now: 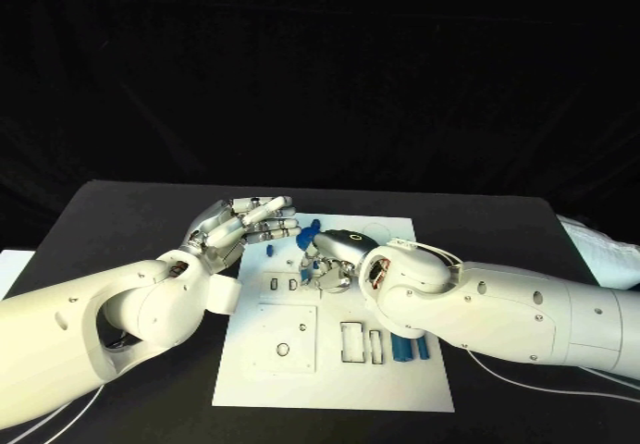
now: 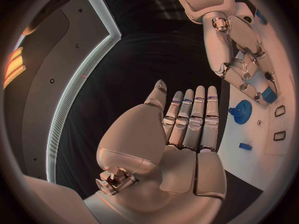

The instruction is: Assemble the parts on the task board

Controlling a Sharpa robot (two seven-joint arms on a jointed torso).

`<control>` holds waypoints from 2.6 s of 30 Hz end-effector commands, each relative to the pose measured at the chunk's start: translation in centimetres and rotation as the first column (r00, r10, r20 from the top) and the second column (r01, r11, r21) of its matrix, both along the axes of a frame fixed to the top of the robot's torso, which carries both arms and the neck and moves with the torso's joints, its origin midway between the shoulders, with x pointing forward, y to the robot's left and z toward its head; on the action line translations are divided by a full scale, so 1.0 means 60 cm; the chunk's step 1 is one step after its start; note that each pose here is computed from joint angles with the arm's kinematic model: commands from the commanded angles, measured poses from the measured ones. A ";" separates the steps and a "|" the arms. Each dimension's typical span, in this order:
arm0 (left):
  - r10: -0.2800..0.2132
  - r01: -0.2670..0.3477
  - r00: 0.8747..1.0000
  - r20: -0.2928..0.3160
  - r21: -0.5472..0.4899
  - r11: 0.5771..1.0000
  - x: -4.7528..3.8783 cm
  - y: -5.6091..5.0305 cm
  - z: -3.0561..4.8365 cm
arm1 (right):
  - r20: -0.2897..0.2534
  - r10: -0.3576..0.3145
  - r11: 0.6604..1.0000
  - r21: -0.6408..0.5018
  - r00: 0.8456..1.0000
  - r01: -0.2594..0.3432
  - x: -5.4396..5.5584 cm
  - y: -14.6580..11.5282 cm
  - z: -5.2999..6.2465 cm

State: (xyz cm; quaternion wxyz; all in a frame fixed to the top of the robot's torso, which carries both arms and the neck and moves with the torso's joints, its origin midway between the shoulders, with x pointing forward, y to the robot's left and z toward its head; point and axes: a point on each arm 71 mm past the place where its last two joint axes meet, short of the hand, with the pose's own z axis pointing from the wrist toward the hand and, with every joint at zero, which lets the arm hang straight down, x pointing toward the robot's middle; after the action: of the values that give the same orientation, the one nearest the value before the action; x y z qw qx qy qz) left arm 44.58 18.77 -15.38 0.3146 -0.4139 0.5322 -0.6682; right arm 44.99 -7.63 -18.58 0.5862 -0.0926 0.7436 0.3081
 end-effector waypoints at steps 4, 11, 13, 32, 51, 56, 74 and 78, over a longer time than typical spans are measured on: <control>0.009 -0.009 1.000 0.013 -0.001 1.000 0.003 0.003 0.001 | 0.003 0.012 0.999 -0.038 1.000 -0.012 -0.005 0.007 -0.005; 0.006 -0.006 1.000 0.012 -0.003 1.000 0.003 0.002 0.001 | -0.006 0.012 0.999 -0.052 1.000 -0.012 -0.004 0.011 -0.011; 0.005 -0.005 1.000 0.012 -0.003 1.000 0.002 0.001 0.001 | -0.003 0.012 0.998 -0.058 1.000 -0.012 -0.004 0.013 -0.013; 0.002 -0.002 1.000 0.011 -0.004 1.000 0.003 0.000 0.001 | 0.003 0.022 0.994 -0.109 1.000 -0.021 -0.008 0.016 -0.023; 0.002 -0.002 1.000 0.011 -0.004 1.000 0.003 0.001 0.001 | -0.014 0.011 0.993 -0.118 1.000 -0.013 -0.007 0.009 -0.027; 0.003 -0.003 1.000 0.012 -0.004 1.000 0.003 0.001 0.001 | -0.009 0.008 0.994 -0.107 1.000 -0.008 -0.007 0.010 -0.026; 0.002 -0.002 1.000 0.009 -0.004 1.000 0.003 0.002 0.001 | 0.042 -0.002 1.000 -0.031 0.999 0.003 -0.007 0.011 -0.015; 0.003 -0.003 1.000 0.009 -0.003 1.000 0.004 0.002 0.000 | 0.059 -0.001 1.000 -0.005 0.998 0.002 -0.009 0.011 -0.011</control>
State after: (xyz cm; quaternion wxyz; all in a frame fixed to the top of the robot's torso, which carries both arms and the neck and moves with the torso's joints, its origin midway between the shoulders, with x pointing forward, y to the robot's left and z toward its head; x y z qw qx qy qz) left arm 44.82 19.02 -15.49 0.3193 -0.4163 0.5314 -0.6651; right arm 44.50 -6.97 -19.49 0.5971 -0.1104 0.7378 0.2948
